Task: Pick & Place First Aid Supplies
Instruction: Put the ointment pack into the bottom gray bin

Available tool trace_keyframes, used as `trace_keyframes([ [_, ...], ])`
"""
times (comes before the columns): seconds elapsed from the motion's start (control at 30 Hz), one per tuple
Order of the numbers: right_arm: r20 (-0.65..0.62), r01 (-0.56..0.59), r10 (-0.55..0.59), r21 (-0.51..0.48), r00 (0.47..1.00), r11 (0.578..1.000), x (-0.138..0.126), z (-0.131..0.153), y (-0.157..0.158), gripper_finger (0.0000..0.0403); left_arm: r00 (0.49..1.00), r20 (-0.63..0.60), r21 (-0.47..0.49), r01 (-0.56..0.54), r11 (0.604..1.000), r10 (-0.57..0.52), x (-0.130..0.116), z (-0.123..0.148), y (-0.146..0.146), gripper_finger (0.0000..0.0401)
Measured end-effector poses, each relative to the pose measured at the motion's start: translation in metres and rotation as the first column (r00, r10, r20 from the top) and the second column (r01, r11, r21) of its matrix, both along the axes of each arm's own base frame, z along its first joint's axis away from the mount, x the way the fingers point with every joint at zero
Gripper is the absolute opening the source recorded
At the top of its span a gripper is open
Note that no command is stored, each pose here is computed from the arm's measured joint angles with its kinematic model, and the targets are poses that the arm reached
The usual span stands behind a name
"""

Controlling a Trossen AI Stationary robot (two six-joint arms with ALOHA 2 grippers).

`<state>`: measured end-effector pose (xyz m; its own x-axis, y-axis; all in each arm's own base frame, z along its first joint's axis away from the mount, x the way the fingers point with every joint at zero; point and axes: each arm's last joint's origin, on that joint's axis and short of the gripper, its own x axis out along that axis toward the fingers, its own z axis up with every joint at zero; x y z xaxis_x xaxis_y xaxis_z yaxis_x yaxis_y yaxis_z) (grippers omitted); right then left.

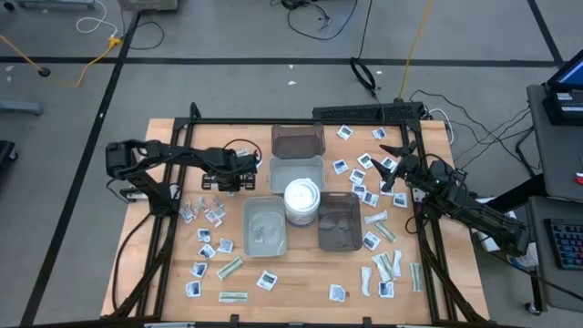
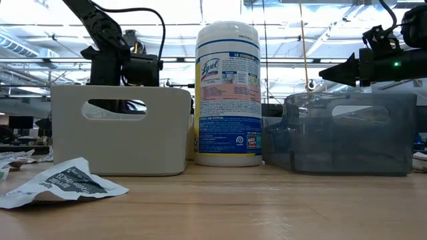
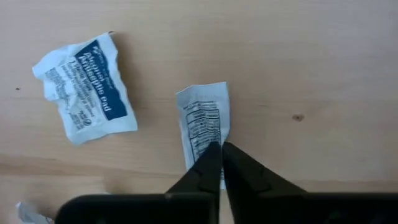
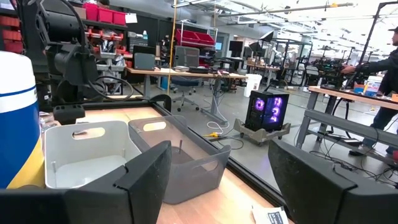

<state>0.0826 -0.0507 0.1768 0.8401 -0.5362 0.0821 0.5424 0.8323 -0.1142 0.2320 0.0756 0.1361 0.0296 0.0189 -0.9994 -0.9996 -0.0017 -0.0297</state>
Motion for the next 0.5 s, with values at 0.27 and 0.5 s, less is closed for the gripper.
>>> trace_keyframes([
  [0.27,0.000,0.000,0.000,0.000,1.000,1.000,0.000,0.000,0.000,0.0263,0.999,0.038,-0.011,0.037,0.999,-0.036,-0.003,0.009,-0.002,0.0003],
  [0.5,0.000,0.000,0.000,0.000,1.000,1.000,0.000,0.000,0.000,0.0263,0.989,0.145,0.025,0.037,0.999,-0.040,-0.017,0.044,-0.009,0.0001],
])
